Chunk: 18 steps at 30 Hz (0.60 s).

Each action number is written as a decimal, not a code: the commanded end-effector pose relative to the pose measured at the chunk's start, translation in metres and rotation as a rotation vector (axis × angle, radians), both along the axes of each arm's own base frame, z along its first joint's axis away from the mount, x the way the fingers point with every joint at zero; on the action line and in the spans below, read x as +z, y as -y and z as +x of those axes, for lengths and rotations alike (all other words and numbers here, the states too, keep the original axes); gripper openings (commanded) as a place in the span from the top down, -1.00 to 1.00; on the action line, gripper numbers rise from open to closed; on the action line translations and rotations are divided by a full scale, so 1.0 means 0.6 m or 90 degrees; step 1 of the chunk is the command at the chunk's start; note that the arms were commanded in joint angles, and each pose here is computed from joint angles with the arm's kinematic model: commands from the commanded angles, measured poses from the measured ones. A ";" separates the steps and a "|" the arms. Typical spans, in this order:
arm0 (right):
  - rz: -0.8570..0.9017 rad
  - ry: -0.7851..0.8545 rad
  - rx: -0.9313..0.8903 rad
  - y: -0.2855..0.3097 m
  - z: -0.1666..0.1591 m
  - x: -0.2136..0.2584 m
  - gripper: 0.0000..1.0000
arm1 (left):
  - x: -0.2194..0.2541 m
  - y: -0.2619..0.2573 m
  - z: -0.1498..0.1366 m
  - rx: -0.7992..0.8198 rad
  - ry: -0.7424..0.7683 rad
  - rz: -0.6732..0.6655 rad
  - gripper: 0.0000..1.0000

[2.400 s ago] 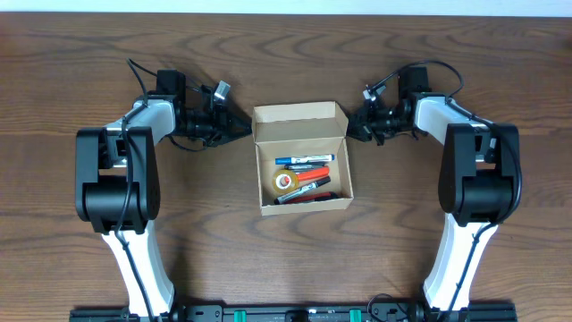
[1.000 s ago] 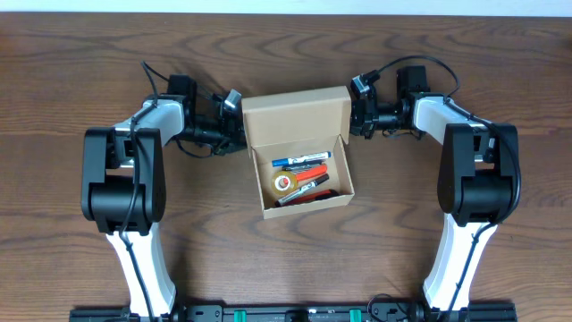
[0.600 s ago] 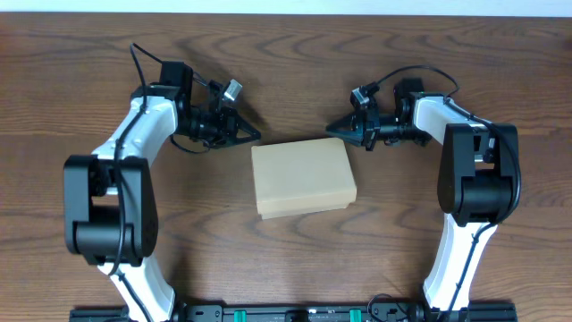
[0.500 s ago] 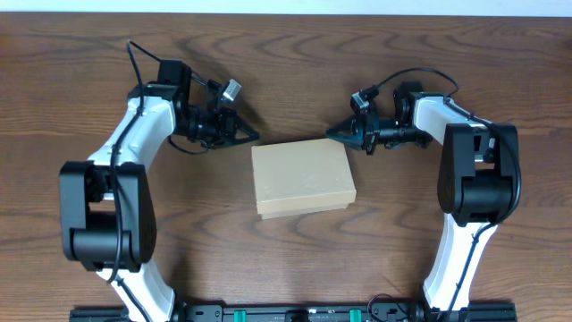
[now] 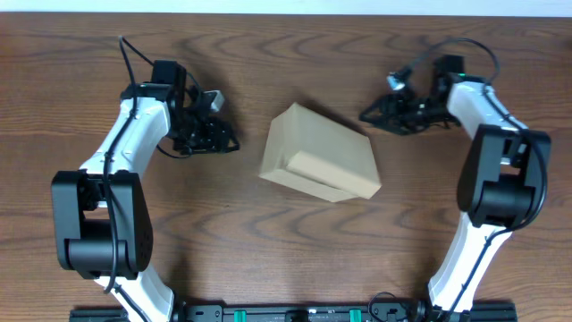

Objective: Pack container
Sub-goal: 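Withdraw both grippers away from the closed box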

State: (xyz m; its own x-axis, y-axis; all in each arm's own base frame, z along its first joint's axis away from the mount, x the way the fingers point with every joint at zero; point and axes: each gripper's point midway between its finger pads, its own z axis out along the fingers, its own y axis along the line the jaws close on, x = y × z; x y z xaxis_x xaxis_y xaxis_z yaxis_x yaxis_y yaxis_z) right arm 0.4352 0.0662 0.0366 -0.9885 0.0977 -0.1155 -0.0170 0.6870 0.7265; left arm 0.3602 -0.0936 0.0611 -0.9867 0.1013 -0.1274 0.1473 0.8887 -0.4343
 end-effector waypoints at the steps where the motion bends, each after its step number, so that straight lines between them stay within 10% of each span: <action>1: -0.141 0.018 -0.004 0.067 0.024 -0.016 -0.20 | -0.010 -0.052 0.003 0.026 0.004 0.100 -0.40; 18: -0.261 0.000 -0.008 0.111 0.026 -0.023 -0.20 | -0.009 -0.053 0.006 0.037 0.004 0.097 -0.34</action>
State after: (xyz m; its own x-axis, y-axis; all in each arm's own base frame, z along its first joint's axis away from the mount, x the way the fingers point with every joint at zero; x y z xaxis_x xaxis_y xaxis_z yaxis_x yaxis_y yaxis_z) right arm 0.4484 0.0089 0.0238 -0.9879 0.0778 -0.1338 0.0084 0.8901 0.4556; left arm 0.3635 -0.0647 0.0519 -0.9911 0.0688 -0.1142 0.1010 0.9464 -0.3069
